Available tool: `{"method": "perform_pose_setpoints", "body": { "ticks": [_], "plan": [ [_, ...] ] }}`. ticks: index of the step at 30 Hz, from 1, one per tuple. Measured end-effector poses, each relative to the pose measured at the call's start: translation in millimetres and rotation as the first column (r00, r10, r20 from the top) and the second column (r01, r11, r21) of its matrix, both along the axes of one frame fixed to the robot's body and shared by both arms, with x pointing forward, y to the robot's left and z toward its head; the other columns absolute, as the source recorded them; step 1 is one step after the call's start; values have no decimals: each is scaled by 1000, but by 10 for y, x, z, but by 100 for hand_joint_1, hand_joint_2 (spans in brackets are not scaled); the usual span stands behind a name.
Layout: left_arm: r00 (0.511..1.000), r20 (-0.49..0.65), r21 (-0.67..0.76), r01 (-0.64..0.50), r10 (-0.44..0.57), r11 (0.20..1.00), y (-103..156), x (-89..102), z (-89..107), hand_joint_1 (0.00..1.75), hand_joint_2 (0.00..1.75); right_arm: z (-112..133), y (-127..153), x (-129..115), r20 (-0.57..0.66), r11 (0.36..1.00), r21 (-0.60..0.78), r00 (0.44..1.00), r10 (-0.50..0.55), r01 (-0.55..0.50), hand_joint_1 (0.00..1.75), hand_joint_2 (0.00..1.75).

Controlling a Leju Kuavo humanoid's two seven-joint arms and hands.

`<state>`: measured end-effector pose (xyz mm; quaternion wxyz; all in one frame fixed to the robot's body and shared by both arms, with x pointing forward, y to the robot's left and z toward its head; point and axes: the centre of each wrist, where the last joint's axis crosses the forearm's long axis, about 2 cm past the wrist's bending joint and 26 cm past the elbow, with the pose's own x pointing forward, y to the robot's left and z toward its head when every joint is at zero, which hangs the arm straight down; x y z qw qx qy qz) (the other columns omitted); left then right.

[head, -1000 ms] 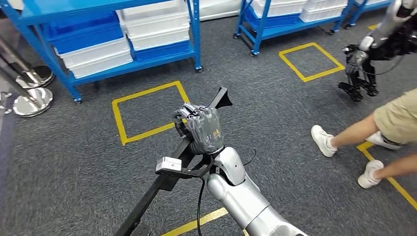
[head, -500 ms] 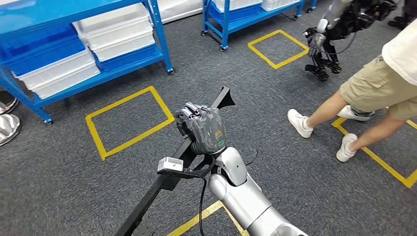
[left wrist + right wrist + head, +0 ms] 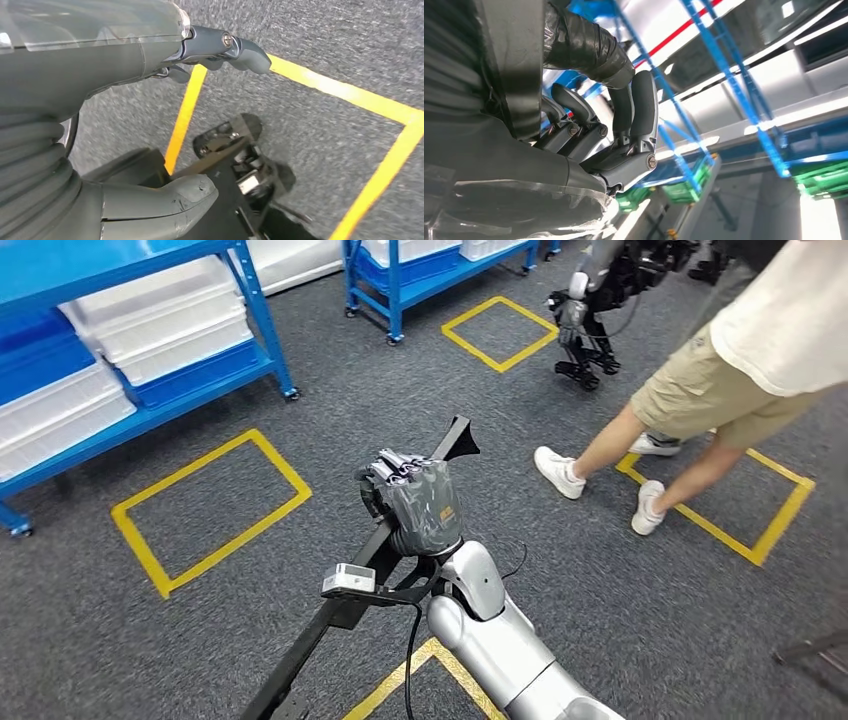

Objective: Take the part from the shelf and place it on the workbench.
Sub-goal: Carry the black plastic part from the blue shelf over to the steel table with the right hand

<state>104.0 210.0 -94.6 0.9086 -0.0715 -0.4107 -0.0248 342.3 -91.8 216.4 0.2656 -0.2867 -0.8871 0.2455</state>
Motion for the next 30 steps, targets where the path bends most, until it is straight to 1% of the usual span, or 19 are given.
{"method": "perform_pose_setpoints", "body": {
  "ticks": [10,17,22,30],
  "plan": [
    [998,-31,29,54,-53,998,39,-61,-20,0,175,-69,-111,-189,23,1000,28,1000,-11,11,175,175],
    [998,-37,46,58,-56,997,126,-86,-38,0,175,-154,-174,-322,18,998,51,1000,-23,22,175,175],
    [998,-34,54,56,-54,997,167,-71,-40,0,175,-142,-191,-340,24,998,62,999,-27,26,175,175],
    [999,-13,47,49,-48,998,162,-23,-29,0,175,-104,-229,-345,39,997,77,999,-34,31,175,175]
  ]
}}
